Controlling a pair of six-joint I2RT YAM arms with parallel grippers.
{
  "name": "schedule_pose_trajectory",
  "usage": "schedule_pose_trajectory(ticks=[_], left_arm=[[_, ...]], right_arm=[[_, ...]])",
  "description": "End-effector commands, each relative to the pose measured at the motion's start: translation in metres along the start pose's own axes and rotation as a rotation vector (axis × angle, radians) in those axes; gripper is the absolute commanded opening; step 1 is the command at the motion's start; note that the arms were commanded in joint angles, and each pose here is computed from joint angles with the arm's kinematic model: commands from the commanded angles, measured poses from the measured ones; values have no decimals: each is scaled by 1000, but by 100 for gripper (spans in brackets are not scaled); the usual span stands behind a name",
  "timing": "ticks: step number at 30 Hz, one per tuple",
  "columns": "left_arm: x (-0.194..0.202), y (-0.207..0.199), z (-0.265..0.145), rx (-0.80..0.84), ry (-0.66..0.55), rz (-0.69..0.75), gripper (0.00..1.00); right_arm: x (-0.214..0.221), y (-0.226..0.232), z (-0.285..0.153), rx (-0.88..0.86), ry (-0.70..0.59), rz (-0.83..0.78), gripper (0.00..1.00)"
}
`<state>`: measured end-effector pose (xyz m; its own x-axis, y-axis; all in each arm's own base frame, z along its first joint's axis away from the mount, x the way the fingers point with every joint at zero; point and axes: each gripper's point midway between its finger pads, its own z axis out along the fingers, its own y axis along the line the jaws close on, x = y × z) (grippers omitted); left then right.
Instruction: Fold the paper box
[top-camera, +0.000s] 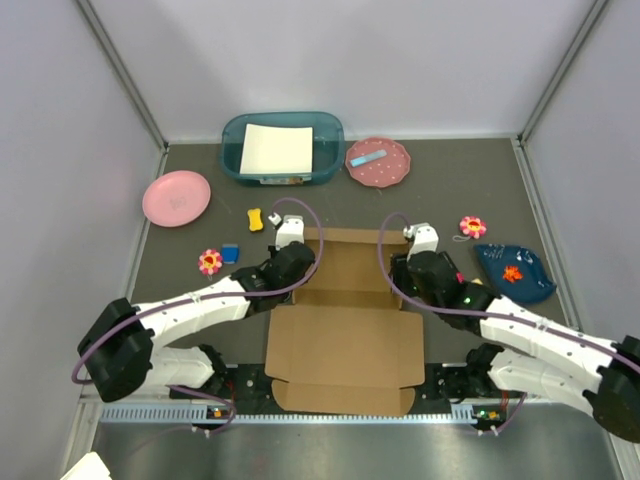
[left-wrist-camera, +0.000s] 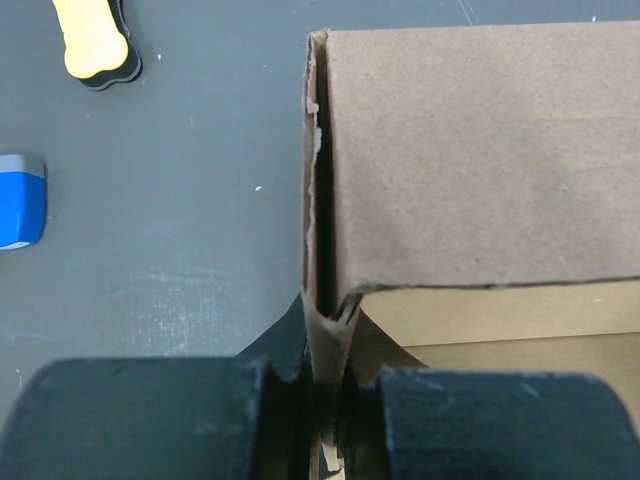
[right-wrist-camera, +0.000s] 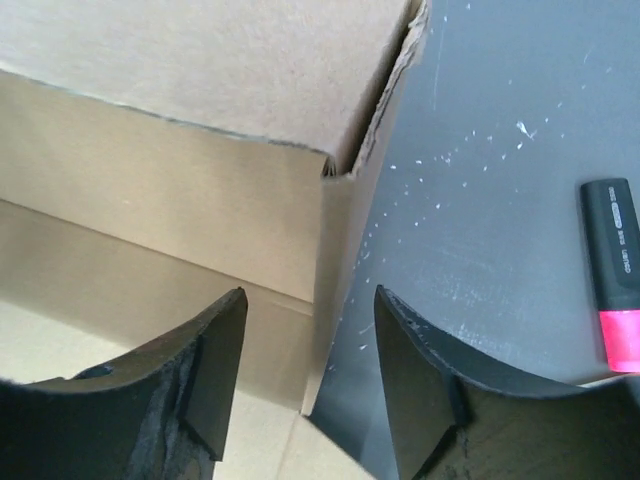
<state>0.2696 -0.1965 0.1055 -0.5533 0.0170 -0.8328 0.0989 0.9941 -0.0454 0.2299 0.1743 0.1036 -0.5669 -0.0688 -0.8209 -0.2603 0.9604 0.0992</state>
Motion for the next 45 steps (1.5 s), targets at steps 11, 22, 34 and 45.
schedule_pose_trajectory(ticks=[11, 22, 34, 45], left_arm=[[-28, -6, 23, -69, -175, -134, 0], [-57, -3, 34, -57, -460, -118, 0], [-58, -19, 52, -39, -529, 88, 2], [-47, -15, 59, -58, -497, 92, 1]], right_arm=[[-66, 25, -70, -277, -296, 95, 73], [-112, -12, -89, -182, -447, 308, 76], [-173, -11, -50, -349, -447, 444, 75], [-146, -33, -4, -249, -377, 440, 70]])
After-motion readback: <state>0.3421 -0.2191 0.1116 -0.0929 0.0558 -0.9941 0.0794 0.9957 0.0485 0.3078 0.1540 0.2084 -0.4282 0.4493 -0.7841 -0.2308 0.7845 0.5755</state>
